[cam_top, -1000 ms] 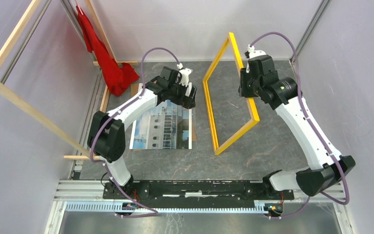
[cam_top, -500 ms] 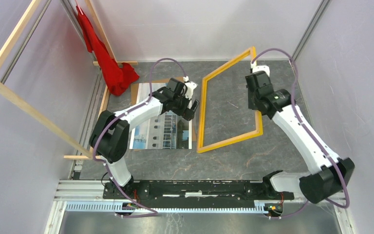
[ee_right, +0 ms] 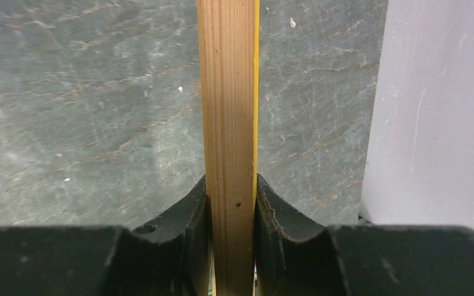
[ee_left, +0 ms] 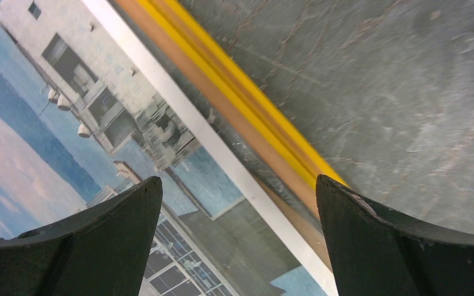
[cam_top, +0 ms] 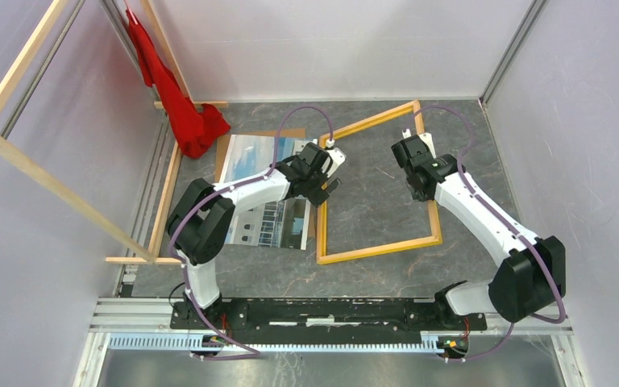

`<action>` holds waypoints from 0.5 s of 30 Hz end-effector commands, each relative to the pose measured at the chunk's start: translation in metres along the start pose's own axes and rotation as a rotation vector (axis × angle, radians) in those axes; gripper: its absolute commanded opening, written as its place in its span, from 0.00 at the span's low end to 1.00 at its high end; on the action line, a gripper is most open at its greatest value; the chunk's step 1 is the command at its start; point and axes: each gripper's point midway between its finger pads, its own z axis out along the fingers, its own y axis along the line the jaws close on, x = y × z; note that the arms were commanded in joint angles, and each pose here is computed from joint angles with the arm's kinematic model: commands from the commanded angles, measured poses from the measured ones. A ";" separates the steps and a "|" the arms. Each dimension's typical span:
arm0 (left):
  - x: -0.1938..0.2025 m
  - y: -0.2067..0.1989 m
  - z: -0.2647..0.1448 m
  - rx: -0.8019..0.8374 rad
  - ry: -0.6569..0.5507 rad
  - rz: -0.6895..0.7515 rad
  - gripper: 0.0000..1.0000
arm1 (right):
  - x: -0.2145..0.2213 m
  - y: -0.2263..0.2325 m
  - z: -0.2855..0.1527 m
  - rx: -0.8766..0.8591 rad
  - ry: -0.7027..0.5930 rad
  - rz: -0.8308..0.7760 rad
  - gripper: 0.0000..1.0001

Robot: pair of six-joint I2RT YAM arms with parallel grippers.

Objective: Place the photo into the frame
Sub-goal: Turn over the photo frame at the center of the board.

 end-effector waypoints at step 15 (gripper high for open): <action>-0.002 0.022 -0.003 -0.078 0.003 0.088 1.00 | 0.041 -0.018 0.065 0.281 0.160 -0.086 0.13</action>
